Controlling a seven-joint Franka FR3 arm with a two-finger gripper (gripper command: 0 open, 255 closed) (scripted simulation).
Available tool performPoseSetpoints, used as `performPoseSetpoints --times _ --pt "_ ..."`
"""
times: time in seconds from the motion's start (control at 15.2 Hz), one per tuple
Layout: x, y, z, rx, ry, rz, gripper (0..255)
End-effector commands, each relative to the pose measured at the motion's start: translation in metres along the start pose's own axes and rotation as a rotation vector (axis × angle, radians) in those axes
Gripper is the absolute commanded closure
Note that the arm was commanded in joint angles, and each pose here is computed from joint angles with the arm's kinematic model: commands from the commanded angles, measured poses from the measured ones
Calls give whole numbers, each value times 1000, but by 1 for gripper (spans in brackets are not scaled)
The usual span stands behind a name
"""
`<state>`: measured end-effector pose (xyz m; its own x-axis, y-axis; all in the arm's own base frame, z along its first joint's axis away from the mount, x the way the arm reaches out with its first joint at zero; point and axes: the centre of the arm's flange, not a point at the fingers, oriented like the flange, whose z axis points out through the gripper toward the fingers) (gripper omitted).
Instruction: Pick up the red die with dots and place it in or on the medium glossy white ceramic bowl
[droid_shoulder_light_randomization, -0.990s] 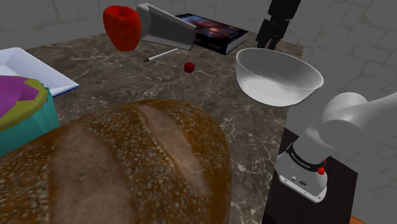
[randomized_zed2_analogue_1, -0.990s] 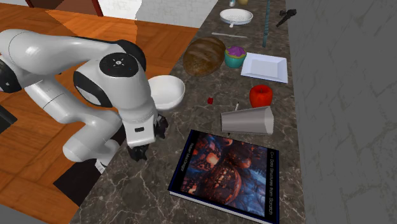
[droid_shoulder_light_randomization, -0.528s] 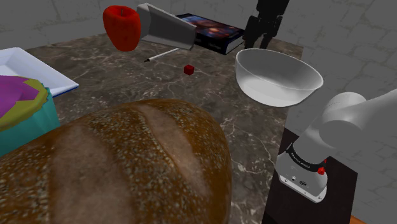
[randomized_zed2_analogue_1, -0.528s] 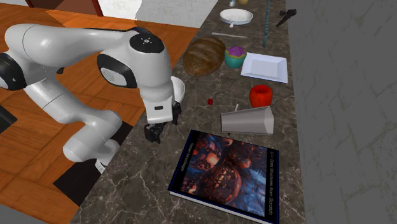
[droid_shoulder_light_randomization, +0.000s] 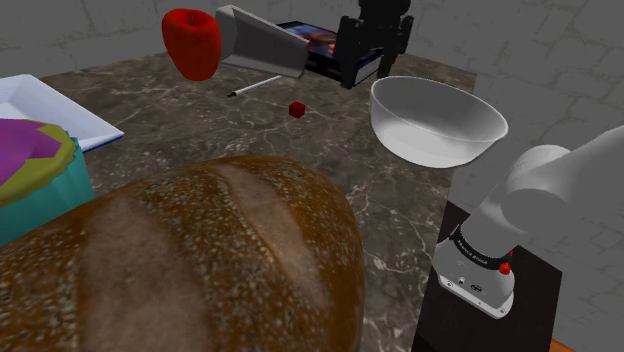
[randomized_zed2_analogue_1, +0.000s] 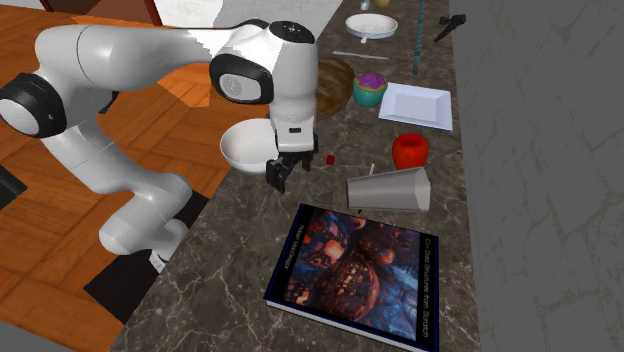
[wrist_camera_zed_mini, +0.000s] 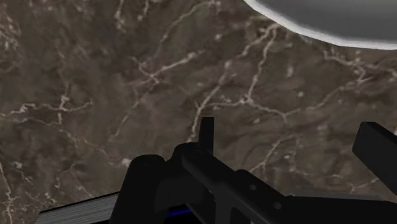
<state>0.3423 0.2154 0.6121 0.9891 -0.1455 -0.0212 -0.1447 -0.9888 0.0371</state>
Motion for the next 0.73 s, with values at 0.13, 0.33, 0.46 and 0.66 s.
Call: performPoseSetpoints --times 0.13,0.33,0.46,0.66 --pt "4 -54 -10 -20 -1 44 0" --pt "9 -95 -15 -36 -2 75 0" --pt "14 -123 -18 -47 -2 96 0" --pt "18 -146 -15 -56 -2 114 0"
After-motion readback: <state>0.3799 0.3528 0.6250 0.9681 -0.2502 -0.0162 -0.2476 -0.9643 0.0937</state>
